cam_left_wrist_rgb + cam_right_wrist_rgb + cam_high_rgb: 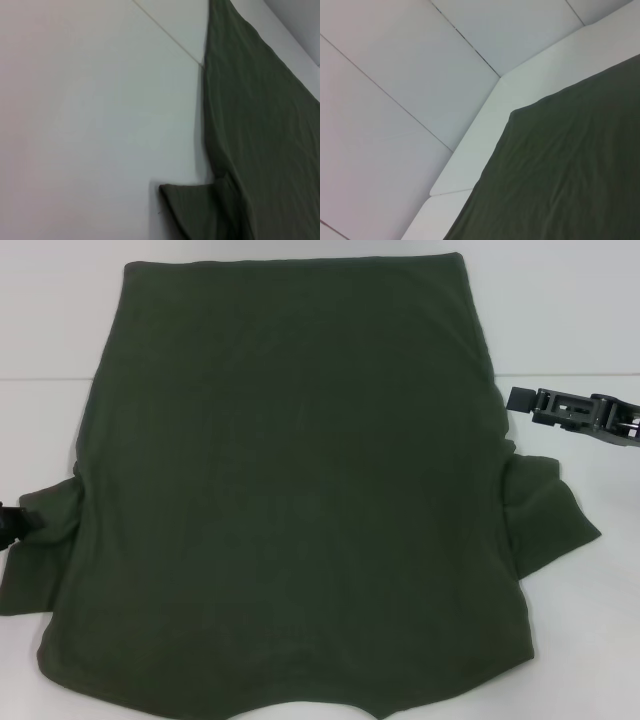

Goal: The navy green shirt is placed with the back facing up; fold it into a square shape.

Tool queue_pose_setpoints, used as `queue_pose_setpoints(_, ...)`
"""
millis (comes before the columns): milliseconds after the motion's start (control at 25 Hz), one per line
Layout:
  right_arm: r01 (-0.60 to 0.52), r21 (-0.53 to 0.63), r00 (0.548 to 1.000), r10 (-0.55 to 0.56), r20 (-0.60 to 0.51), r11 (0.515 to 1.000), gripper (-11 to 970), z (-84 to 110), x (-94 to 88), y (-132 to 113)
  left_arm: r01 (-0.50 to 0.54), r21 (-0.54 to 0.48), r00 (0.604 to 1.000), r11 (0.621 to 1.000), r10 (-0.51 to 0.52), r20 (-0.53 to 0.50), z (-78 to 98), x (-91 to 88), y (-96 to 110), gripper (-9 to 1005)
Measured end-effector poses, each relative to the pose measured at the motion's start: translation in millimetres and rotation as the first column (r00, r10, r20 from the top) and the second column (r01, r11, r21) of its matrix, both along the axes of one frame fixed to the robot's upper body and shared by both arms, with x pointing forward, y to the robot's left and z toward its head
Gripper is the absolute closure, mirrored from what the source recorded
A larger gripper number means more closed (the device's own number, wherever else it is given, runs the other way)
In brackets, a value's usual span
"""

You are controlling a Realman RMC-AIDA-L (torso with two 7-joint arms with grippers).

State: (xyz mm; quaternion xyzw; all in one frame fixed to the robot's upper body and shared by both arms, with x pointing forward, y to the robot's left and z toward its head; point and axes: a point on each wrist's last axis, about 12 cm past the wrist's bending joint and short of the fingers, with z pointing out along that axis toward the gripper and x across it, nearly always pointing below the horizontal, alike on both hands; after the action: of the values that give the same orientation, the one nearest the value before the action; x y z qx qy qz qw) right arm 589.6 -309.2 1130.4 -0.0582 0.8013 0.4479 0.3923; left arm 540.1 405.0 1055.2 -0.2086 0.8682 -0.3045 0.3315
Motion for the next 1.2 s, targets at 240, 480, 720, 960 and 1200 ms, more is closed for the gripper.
queue_pose_setpoints(240, 0.004, 0.017, 1.0, -0.004, 0.012, 1.0, 106, 3.1, 0.9, -0.6, -0.001, 0.009, 1.0, 1.0, 0.001, 0.008, 2.6, 0.6, 1.9, 902)
queue_pose_setpoints(480, 0.003, 0.018, 1.0, -0.003, 0.015, 1.0, 108, 4.4, 0.9, -2.3, 0.018, 0.044, 0.999, 0.999, -0.02, 0.029, 6.2, 2.8, 3.7, 984)
queue_pose_setpoints(720, 0.005, 0.016, 1.0, -0.005, 0.015, 1.0, 109, 4.2, 0.7, -3.0, 0.053, 0.155, 0.997, 0.987, -0.062, 0.054, 17.3, 8.2, 10.9, 999)
queue_pose_setpoints(960, 0.007, 0.016, 1.0, -0.007, 0.013, 1.0, 111, 3.7, 0.6, -3.6, 0.057, 0.269, 0.994, 0.961, -0.079, 0.072, 34.1, 17.6, 16.9, 998)
queue_pose_setpoints(1200, 0.007, 0.016, 1.0, -0.007, 0.013, 1.0, 113, 3.5, 0.6, -3.4, 0.055, 0.33, 0.998, 0.942, -0.063, 0.015, 43.0, 30.4, 20.1, 997)
